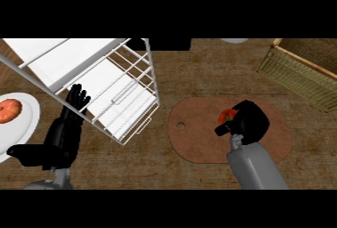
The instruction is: Pick the tomato from the cutting board and place it in the basket
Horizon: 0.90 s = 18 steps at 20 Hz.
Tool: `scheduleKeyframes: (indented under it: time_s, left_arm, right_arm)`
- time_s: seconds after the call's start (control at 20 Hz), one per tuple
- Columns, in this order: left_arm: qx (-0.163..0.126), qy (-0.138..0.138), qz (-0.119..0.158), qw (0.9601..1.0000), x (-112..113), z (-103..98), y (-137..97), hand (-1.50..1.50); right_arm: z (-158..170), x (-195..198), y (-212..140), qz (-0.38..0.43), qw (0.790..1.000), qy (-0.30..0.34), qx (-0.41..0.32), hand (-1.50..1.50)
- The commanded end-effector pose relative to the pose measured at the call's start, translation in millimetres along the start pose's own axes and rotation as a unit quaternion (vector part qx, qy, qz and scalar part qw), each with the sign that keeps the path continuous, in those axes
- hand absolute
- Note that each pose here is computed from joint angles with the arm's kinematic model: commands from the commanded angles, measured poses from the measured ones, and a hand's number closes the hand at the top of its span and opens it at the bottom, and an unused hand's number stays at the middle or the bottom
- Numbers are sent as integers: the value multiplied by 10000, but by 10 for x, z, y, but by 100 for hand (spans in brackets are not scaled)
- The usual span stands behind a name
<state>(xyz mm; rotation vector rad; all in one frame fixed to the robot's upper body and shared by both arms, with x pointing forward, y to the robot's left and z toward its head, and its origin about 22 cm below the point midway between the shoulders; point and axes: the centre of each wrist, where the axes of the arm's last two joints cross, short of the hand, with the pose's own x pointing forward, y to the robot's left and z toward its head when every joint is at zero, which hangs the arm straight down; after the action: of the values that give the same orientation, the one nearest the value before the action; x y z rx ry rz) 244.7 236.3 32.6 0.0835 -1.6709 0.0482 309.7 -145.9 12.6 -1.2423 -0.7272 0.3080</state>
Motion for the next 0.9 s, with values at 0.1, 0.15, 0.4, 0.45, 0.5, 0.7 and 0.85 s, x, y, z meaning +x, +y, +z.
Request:
scheduleKeyframes:
  time_s: [0.1, 0.15, 0.4, 0.45, 0.5, 0.7, 0.85]
  left_arm:
    - [-198, -90, 1, 9998, 50, -32, -215, 0]
    - [-291, -87, 61, 9995, 27, -62, -210, 0]
    - [-430, -246, -11, 9988, 104, -175, -175, 0]
    - [-471, -260, 84, 9985, 27, -134, -383, 0]
    - [-431, -146, 91, 9989, 44, -120, -200, 0]
    - [-304, -120, 23, 9995, 45, -133, -218, 0]
    - [-255, -67, 78, 9996, 33, -9, -227, 0]
  right_arm:
    - [-380, 485, -24, 649, 9964, -66, 540, 150]
    - [-449, 587, -117, 731, 9945, -261, 698, 150]
    - [-788, 856, -360, 958, 9881, -849, 851, 150]
    - [-899, 771, -313, 1054, 9875, -939, 694, 150]
    - [-899, 870, -337, 994, 9883, -1018, 549, 150]
    - [-774, 1226, -504, 201, 9906, -1343, 185, 150]
    - [-573, 1453, -613, -589, 9863, -1535, -136, 150]
